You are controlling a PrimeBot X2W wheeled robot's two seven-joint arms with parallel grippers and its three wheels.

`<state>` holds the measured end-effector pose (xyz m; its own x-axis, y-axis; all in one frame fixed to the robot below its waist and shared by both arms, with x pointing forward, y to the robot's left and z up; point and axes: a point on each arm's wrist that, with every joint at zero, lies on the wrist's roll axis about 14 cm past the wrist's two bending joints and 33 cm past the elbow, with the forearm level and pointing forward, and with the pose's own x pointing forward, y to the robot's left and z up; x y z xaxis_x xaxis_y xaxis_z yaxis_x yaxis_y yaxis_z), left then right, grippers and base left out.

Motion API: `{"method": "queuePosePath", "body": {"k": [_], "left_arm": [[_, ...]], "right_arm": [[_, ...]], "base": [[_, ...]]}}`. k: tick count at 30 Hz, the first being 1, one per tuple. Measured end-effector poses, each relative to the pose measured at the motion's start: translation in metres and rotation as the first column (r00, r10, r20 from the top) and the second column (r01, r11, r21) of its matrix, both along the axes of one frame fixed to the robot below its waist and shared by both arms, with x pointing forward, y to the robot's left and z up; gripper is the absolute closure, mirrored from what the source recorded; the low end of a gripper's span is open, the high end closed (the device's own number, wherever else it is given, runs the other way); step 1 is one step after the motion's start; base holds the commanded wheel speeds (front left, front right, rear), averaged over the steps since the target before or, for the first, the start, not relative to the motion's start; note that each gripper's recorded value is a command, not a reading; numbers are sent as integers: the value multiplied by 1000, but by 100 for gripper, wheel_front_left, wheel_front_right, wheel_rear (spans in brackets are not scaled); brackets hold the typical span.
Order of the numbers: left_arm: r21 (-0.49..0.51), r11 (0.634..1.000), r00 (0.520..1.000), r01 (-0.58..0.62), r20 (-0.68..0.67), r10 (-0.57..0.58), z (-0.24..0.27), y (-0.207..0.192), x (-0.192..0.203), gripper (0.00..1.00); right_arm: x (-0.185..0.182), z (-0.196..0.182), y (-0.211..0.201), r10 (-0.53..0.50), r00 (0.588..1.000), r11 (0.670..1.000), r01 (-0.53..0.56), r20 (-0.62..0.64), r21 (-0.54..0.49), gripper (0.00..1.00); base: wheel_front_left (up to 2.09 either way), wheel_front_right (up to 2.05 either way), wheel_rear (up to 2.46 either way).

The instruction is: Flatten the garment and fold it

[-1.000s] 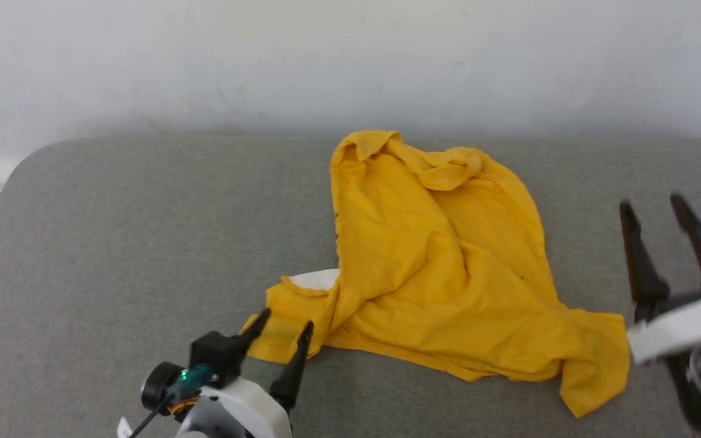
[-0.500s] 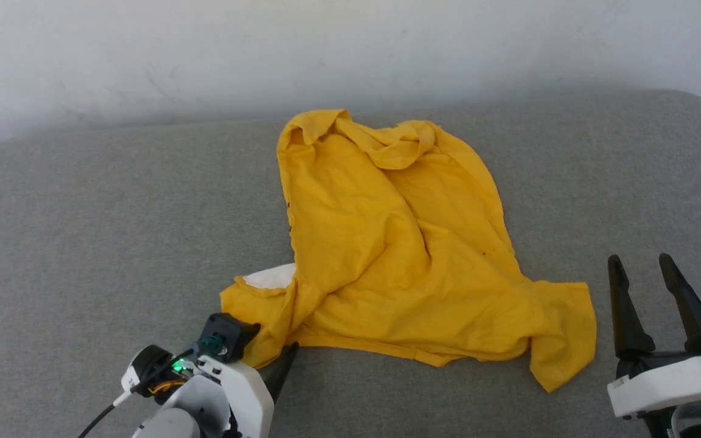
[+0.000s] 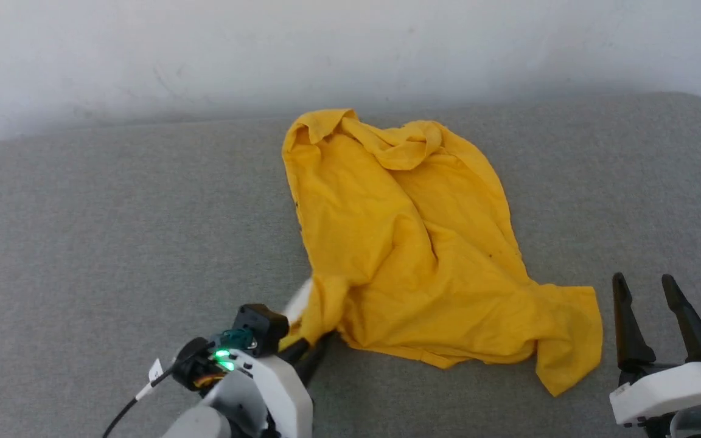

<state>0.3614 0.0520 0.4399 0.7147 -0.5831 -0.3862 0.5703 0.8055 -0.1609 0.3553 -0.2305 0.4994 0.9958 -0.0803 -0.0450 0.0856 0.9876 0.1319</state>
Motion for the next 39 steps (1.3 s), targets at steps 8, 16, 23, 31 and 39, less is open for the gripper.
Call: {"method": "queuePosePath", "body": {"k": [8,16,23,31,39], "left_arm": [[-342,924,985,-170,-34,169,73,22,-9,100],[-281,815,861,-506,-230,454,35,113,-10,100],[-44,783,760,-621,-277,588,-23,159,-15,0],[-125,732,742,-669,-144,654,-1,170,6,0],[-213,734,696,-645,233,679,64,187,9,0]], "right_arm": [[4,3,23,71,997,997,-71,-3,12,0],[9,-13,45,143,987,990,-141,-77,22,0],[4,-46,49,158,963,987,-151,-221,48,0],[-11,-64,68,229,916,972,-197,-329,127,0],[-32,-87,85,303,830,952,-246,-468,181,0]], "base": [[0,0,0],[0,0,0],[0,0,0],[0,0,0],[0,0,0]]}}
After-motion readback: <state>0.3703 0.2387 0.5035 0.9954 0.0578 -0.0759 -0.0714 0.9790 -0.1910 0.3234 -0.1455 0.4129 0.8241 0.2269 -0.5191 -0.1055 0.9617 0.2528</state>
